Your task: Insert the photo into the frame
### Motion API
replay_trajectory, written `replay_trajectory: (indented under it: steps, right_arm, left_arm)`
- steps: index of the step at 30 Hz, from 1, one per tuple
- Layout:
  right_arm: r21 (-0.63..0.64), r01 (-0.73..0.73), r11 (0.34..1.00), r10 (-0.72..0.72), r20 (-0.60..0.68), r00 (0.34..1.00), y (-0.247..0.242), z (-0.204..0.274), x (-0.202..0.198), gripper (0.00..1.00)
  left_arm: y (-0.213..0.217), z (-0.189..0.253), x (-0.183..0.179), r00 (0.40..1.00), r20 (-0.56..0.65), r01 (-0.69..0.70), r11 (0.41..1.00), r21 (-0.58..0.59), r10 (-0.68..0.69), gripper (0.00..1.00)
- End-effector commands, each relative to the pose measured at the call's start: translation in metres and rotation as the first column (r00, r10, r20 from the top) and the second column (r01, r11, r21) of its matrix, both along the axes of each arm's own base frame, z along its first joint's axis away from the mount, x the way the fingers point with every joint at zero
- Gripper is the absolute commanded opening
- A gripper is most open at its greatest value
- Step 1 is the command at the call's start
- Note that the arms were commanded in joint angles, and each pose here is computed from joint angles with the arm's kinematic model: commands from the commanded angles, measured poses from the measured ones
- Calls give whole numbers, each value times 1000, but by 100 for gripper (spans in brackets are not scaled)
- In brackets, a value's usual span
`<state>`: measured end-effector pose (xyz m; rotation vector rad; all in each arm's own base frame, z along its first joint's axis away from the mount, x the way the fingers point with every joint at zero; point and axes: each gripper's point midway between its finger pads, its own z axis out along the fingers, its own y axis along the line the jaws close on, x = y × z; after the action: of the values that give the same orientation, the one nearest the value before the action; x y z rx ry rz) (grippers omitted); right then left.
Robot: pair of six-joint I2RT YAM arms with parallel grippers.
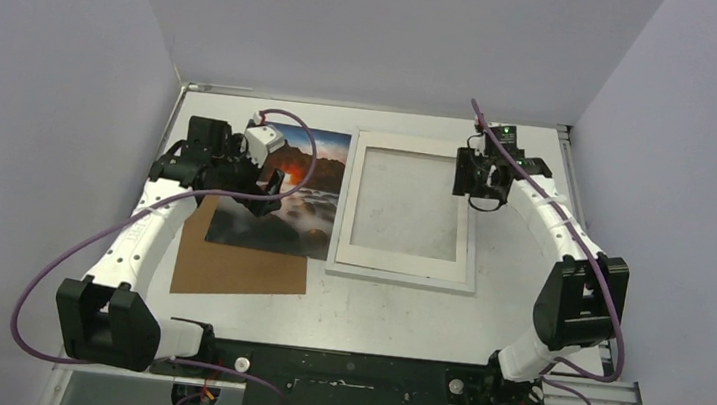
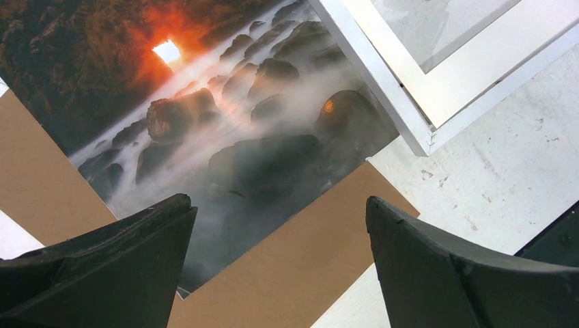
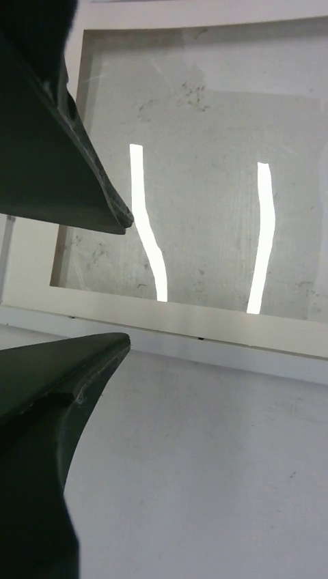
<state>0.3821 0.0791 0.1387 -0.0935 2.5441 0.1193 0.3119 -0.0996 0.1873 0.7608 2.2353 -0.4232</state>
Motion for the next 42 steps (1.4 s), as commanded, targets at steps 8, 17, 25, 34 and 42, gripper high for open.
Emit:
replay_trajectory:
  steps: [8,17,25,34,42]
  right_arm:
    - [103,112,988,-140,325,935,16,36,122,9]
    - [106,111,988,-141,347,927,28,-4,182,5]
    - [107,110,988,-141,356,924,33,-26,214,5]
    - [90,164,982,-185,361,914,17,-41,231,5]
    - [64,176,982,-187,315,930,11,-68,228,5]
  left_arm:
    - [-44,0,3,995,5,98,995,-22,-97,99]
    - [-78,-22,9,986,-43,163,987,4,-163,100]
    - [-77,-22,4,982,-57,182,982,41,-179,100]
    - [-73,-21,-3,981,-68,184,981,53,-181,99]
    - [-74,-15,-2,982,-60,180,983,47,-177,99]
